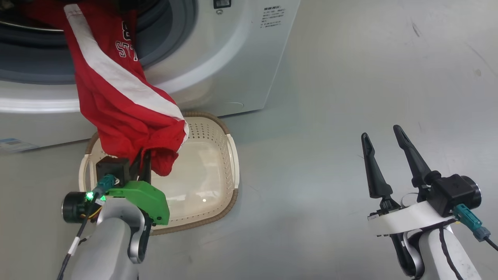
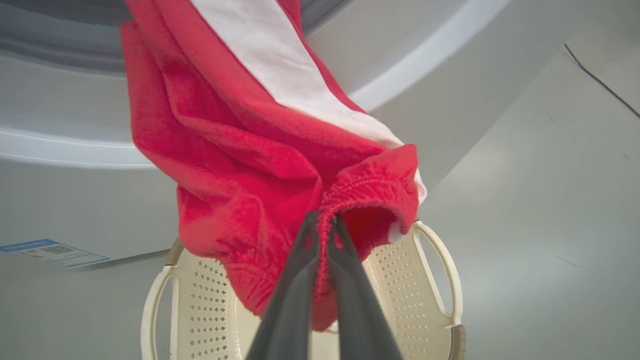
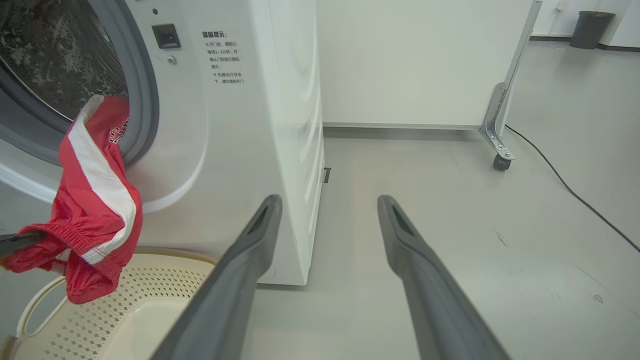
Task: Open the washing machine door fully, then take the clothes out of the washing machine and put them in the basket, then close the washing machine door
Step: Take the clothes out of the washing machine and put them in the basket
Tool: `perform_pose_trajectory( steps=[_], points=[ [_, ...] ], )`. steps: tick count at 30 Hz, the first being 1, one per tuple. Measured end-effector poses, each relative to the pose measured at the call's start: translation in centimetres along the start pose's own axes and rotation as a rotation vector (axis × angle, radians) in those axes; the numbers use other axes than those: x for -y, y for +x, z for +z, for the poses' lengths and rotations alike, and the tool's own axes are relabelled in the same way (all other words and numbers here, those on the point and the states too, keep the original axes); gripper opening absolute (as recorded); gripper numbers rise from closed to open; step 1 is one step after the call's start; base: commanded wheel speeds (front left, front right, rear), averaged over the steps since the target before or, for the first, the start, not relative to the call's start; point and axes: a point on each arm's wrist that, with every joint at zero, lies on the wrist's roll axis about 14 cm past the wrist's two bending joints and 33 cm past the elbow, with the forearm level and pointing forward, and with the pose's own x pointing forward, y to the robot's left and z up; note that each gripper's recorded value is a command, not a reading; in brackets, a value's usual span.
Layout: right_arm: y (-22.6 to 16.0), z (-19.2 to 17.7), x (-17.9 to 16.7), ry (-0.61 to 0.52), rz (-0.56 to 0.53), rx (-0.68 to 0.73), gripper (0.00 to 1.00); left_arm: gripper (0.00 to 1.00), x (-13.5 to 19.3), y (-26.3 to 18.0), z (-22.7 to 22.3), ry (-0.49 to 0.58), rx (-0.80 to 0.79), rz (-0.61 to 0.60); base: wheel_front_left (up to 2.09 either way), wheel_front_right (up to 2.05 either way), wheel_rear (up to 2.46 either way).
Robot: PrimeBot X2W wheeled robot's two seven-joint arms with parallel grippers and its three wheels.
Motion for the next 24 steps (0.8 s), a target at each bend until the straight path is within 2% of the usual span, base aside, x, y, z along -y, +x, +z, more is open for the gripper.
perform_pose_trajectory(
  steps=[8,18,19,20,21,22,24],
  points=[
    [0.6,-0.9,1.4,0.008,-0.042,-0.022,1.0,0.0,-0.5,3.3,-2.5,0.047,-0.124,-0.003,0.0,0.0,0.0],
    [2.0,-2.0,3.6,0.006,-0.097,-0.041,1.0,0.0,-1.8,7.4,-5.8,0.008,-0.239,0.033,0.0,0.0,0.0],
    [2.1,-2.1,3.8,0.004,-0.103,-0.044,1.0,0.15,-1.8,7.6,-6.3,0.005,-0.254,0.034,0.0,0.0,0.0],
    [2.1,-2.2,4.0,0.002,-0.109,-0.048,1.0,0.42,-1.8,7.7,-6.9,0.003,-0.27,0.034,0.0,0.0,0.0],
    [2.1,-2.3,4.2,-0.001,-0.115,-0.051,1.0,0.75,-1.7,7.8,-7.4,-0.004,-0.285,0.035,0.0,0.0,0.0],
    [2.0,-2.4,4.4,-0.003,-0.12,-0.055,1.0,1.0,-1.7,7.8,-7.9,-0.008,-0.296,0.035,0.0,0.0,0.0],
    [2.0,-2.6,4.6,-0.007,-0.127,-0.06,1.0,1.0,-1.6,8.0,-8.5,-0.009,-0.31,0.034,0.0,0.0,0.0]
  ],
)
